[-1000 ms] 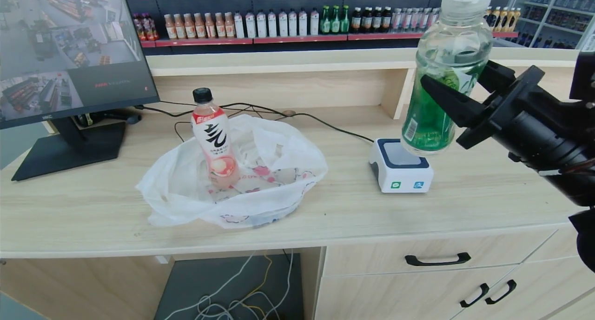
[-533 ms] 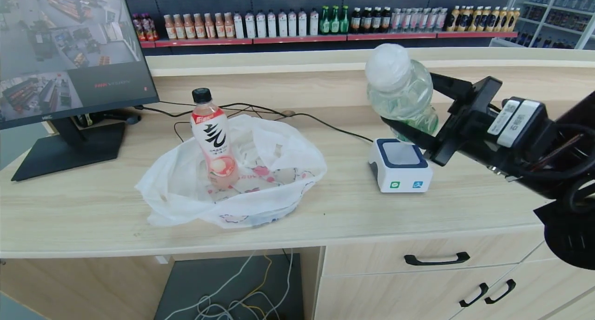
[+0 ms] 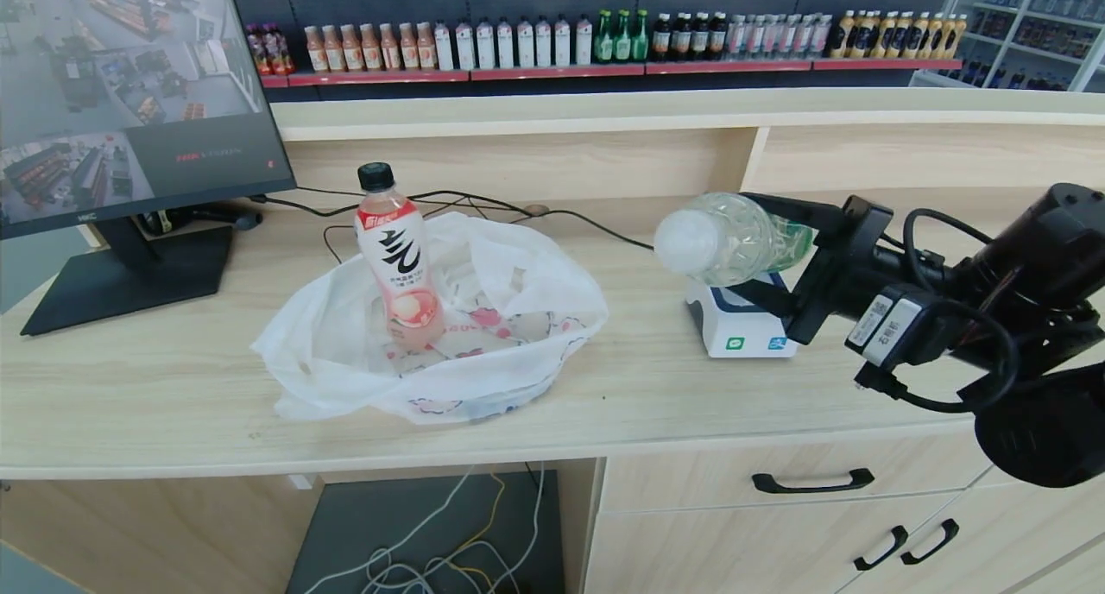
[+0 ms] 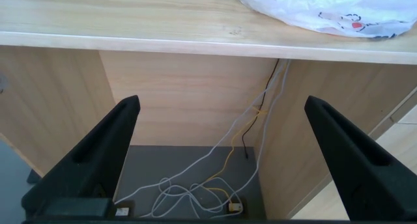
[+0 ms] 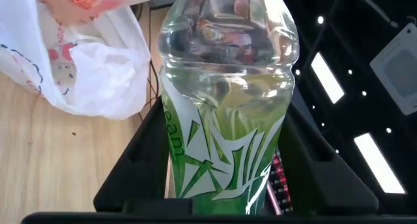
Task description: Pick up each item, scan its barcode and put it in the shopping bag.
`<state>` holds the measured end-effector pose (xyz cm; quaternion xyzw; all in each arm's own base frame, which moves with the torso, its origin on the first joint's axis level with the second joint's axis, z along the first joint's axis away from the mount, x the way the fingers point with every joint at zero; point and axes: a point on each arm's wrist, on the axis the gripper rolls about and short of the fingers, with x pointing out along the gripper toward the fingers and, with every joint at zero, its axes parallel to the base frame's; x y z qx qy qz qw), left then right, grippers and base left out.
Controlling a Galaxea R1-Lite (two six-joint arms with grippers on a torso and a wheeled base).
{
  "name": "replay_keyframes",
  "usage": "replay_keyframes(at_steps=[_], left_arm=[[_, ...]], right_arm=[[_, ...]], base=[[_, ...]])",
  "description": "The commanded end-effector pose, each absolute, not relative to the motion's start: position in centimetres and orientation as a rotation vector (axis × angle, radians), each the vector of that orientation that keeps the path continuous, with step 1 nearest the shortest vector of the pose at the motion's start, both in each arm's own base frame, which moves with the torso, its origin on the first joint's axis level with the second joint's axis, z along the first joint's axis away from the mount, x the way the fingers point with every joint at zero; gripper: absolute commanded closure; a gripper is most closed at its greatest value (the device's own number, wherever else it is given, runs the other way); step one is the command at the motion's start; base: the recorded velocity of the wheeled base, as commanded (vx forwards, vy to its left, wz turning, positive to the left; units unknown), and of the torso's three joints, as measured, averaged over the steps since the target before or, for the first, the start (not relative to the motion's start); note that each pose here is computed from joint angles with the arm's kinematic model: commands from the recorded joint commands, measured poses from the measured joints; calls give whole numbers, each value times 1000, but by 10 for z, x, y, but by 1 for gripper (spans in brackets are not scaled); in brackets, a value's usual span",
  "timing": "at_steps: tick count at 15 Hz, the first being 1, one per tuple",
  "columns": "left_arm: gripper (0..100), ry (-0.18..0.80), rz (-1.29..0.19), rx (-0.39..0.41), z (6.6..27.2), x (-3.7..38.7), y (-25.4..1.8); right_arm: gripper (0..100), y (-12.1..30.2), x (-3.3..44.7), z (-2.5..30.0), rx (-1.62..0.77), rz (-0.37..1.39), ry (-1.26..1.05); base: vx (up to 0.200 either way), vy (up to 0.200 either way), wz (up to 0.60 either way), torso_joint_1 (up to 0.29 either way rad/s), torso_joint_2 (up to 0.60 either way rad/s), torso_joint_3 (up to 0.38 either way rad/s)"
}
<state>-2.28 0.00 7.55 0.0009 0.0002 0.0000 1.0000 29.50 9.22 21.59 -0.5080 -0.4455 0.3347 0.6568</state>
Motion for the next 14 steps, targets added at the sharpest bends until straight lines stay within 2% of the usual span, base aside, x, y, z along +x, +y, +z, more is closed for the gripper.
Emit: replay_keyframes(at_steps=[1, 5, 14], left_arm=[[0, 0, 0, 3, 75, -23, 0], [0, 0, 0, 3, 75, -23, 0], [0, 0, 0, 3, 75, -23, 0]], right_arm=[[100, 92, 294, 205, -1155, 772, -996], [100, 77, 293, 204, -1205, 775, -1040], [100, 73, 314, 183, -1275, 772, -1036]], base=[[0, 0, 0, 0, 0, 0], [0, 0, 0, 0, 0, 0], [0, 0, 0, 0, 0, 0]])
